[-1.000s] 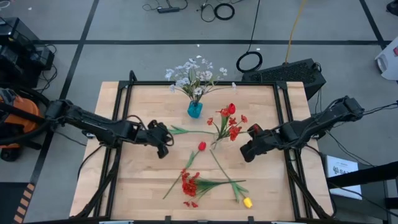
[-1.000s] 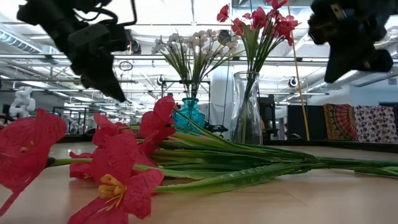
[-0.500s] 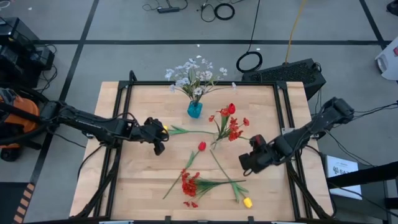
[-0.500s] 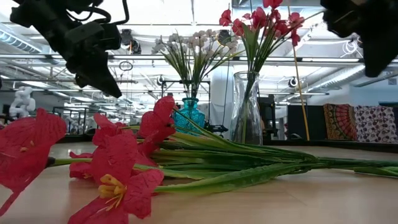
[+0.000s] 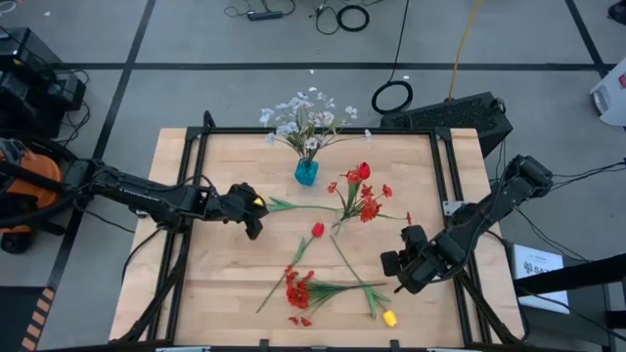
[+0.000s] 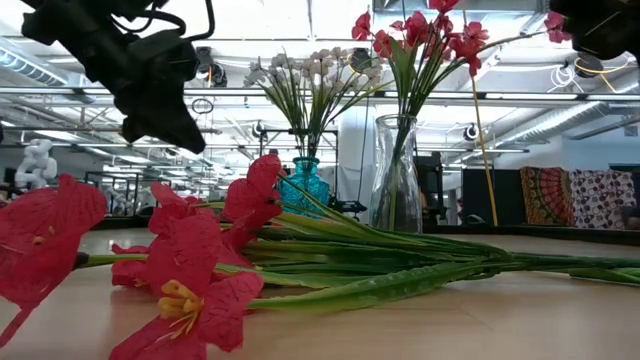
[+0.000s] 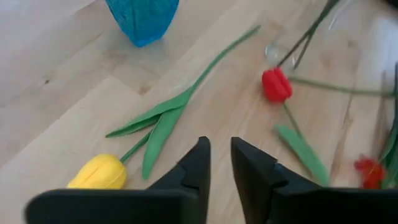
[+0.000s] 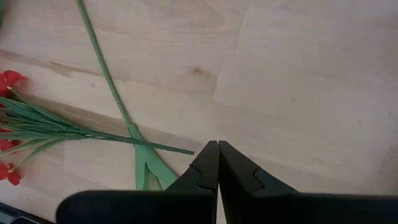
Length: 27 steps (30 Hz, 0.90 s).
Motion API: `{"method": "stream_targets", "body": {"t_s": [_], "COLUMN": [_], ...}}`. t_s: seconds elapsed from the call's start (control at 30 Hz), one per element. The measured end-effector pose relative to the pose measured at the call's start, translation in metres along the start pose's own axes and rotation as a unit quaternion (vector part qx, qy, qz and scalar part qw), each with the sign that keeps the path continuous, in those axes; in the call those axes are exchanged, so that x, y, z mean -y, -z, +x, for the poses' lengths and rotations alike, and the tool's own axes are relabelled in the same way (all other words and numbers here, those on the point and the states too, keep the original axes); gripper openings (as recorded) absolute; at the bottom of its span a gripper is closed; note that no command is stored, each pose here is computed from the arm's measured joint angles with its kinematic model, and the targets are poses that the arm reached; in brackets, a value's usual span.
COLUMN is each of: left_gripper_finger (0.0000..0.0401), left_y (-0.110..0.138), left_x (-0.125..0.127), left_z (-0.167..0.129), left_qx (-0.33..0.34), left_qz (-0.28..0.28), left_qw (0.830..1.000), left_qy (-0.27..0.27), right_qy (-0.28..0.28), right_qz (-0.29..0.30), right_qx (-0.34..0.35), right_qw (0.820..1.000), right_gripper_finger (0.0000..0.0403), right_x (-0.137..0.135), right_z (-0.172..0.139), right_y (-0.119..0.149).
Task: Sort flowers into vase by color
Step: Put the red tulip into the transparent vase
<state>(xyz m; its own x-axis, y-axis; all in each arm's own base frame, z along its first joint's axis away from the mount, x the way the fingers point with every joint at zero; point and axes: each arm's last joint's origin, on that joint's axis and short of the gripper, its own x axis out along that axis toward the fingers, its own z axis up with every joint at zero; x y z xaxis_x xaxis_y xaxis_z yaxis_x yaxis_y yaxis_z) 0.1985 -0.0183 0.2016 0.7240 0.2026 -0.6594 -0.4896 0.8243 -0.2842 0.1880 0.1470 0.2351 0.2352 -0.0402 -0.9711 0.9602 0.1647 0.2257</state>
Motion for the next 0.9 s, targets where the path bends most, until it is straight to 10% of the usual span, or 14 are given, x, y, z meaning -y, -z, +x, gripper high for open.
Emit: {"method": "stream_targets", "body": {"t_s": [0.43, 0.9], "left_gripper_finger": [0.0134, 0.0134], "left_y": [-0.015, -0.05], "left_x": [0.009, 0.083], "left_z": [-0.001, 0.036], "left_qx": [0.056, -0.042], "left_qz": [-0.003, 0.064], "left_qw": [0.997, 0.997], "left_qy": [0.047, -0.012], "right_qy": [0.006, 0.035], "right_qz": [-0.033, -0.136], "right_qx": [0.005, 0.017], "right_qw": [0.999, 0.99], "right_gripper_finger": [0.0, 0.0], "right_x": [0.002, 0.007], "right_z": [0.0, -0.001], "right_y": [0.0, -0.002]}}
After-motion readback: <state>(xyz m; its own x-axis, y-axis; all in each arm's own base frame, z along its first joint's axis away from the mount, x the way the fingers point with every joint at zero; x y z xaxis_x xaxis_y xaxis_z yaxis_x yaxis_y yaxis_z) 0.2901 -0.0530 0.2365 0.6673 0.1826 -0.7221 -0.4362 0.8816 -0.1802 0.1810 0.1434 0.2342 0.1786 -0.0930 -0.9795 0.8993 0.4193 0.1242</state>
